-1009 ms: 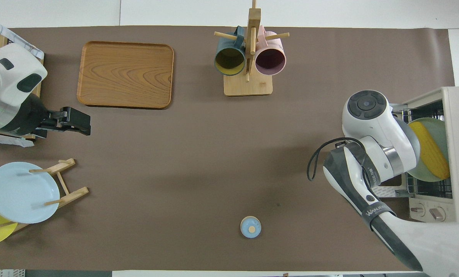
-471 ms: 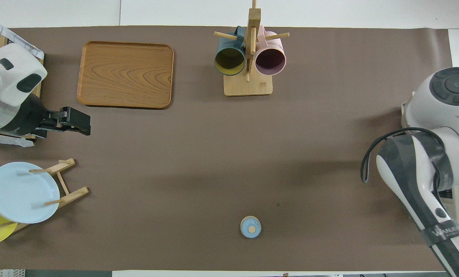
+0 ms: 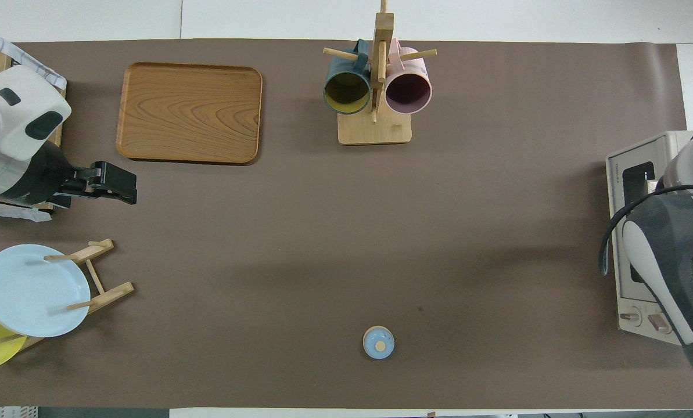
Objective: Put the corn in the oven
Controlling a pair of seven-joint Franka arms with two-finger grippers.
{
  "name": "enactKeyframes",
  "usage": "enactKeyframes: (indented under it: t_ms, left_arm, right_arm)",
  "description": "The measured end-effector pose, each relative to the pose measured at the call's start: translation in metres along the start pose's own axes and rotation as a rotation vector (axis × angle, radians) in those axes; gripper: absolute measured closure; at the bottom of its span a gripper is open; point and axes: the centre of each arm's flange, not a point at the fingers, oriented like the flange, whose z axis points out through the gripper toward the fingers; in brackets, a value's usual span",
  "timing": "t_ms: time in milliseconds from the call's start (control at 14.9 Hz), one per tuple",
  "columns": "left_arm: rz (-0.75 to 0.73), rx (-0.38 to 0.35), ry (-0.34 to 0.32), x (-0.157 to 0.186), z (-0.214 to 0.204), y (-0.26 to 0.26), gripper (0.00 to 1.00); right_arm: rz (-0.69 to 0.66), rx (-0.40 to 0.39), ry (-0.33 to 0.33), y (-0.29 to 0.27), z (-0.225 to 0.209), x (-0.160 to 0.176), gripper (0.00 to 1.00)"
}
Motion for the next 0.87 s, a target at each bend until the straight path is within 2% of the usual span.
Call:
enactKeyframes:
  t_ms: [202,336,404,471,538,740,807,874]
  left_arm:
    - [0.001,0.0,0.001,0.0,0.0,0.001,0.0]
    - [0.001,-0.001,0.003,0.0,0.0,0.001,0.0]
    - [0.001,-0.001,0.004,0.0,0.0,0.001,0.0]
    - [0.001,-0.001,0.005,0.0,0.0,0.001,0.0]
    - [0.001,-0.001,0.006,0.0,0.0,0.001,0.0]
    - [0.001,-0.001,0.007,0.001,-0.001,0.001,0.0]
    - [0.001,-0.001,0.008,0.001,-0.001,0.001,0.0]
    - [0.001,-0.002,0.01,0.001,-0.001,0.001,0.0]
  right_arm:
    - [0.014,0.022,0.008,0.007,-0.007,-0.001,0.92]
    - [0.023,0.081,0.022,0.019,-0.023,-0.005,0.89]
    - [0.032,0.113,0.023,0.024,-0.034,-0.008,0.84]
    - [0.042,0.145,0.025,0.028,-0.047,-0.011,0.84]
    - [0.052,0.176,0.029,0.03,-0.06,-0.014,0.8]
    - [0.067,0.257,0.048,0.032,-0.095,-0.022,0.52]
    - [0.067,0.287,0.05,0.03,-0.101,-0.024,0.52]
    - [0.065,0.319,0.053,0.028,-0.105,-0.025,0.48]
